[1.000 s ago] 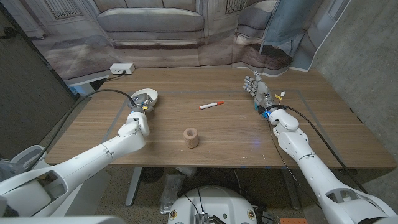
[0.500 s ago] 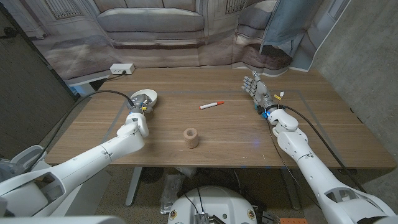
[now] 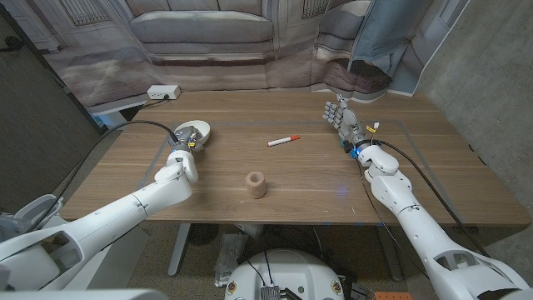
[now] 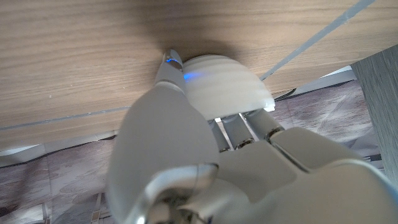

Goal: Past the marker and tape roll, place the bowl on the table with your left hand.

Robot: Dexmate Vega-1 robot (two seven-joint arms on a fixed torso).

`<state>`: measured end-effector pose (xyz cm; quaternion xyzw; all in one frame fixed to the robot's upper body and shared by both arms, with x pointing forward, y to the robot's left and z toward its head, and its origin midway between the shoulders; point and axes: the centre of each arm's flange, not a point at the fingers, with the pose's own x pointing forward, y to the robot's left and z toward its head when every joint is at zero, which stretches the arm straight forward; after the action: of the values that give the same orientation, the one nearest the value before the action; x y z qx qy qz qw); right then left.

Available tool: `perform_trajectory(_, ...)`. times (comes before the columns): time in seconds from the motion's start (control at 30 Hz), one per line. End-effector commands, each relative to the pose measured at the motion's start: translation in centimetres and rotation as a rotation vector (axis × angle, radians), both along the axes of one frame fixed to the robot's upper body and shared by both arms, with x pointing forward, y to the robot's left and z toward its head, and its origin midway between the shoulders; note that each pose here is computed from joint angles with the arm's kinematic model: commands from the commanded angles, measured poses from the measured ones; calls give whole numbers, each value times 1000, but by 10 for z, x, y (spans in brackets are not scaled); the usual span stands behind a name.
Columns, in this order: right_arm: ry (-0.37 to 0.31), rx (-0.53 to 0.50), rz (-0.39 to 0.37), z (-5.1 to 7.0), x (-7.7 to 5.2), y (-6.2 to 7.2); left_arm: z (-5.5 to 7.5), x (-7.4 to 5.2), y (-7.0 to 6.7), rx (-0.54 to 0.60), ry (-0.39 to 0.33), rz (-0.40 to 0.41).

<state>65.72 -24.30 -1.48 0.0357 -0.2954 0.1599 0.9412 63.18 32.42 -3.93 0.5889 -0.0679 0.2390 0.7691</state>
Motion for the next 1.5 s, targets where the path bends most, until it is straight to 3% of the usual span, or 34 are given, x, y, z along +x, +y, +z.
perform_trajectory(0.03, 0, 3, 1, 0, 1, 1, 6, -2, 3, -4, -15, 19)
perform_trajectory(0.57, -11, 17, 3, -2, -1, 1, 28, -9, 1, 24, -62, 59)
perform_trajectory(1.5, -24, 28, 11, -3, -5, 2, 52, -26, 4, 41, -144, 87)
